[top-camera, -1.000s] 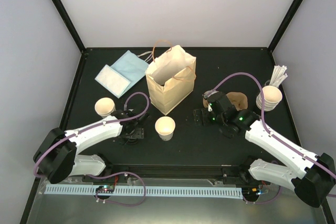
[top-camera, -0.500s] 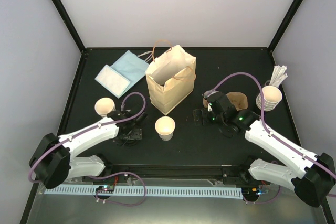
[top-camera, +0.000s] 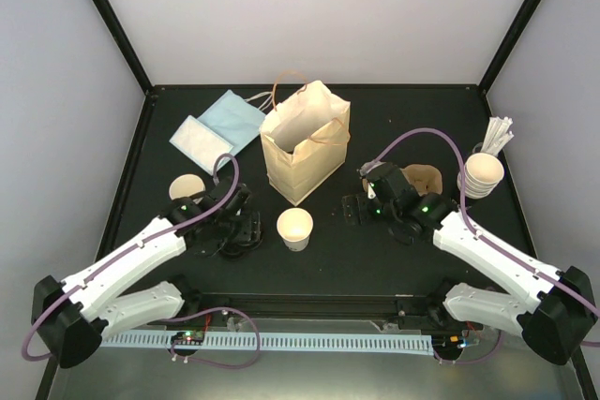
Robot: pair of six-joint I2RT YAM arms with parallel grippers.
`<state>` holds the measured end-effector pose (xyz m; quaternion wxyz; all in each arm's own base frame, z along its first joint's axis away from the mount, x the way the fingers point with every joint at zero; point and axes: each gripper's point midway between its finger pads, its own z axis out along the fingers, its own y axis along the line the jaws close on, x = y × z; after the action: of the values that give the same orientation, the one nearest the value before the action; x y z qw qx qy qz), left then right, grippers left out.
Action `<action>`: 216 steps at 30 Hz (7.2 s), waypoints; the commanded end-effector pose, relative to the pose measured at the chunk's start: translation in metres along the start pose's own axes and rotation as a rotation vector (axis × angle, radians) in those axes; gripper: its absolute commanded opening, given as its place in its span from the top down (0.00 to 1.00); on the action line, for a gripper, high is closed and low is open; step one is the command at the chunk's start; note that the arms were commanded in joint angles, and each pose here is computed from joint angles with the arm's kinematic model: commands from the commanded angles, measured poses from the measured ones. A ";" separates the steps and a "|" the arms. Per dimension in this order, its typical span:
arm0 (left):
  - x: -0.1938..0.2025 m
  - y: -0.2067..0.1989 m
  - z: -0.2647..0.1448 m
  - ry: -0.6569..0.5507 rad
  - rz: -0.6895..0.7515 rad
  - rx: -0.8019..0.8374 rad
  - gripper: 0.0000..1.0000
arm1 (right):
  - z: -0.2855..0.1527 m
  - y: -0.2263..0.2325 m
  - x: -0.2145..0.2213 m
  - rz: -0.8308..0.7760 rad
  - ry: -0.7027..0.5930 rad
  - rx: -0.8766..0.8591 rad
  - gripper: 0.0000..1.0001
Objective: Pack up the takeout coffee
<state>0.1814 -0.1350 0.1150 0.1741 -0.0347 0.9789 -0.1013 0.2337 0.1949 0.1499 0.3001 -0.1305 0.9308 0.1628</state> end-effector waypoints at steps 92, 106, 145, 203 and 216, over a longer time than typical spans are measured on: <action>-0.008 -0.132 0.001 0.029 0.608 0.060 0.42 | -0.006 0.011 -0.005 -0.021 -0.009 -0.062 0.00; -0.010 -0.138 -0.002 0.022 0.657 0.011 0.43 | -0.006 0.009 -0.003 -0.022 -0.007 -0.056 0.00; -0.015 -0.144 0.004 -0.034 0.676 0.029 0.43 | -0.004 0.013 0.002 -0.021 0.006 -0.081 0.00; 0.022 -0.121 0.033 0.084 0.759 0.072 0.44 | 0.021 0.099 0.012 0.203 0.169 -0.682 0.99; 0.029 -0.117 0.041 0.107 0.767 0.070 0.44 | 0.040 0.104 0.016 0.218 0.227 -0.693 0.99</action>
<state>0.1991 -0.2762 0.1273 0.2286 0.3231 0.9148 -0.0809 0.2017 0.2942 0.1244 0.1102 -0.1334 0.8674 0.4666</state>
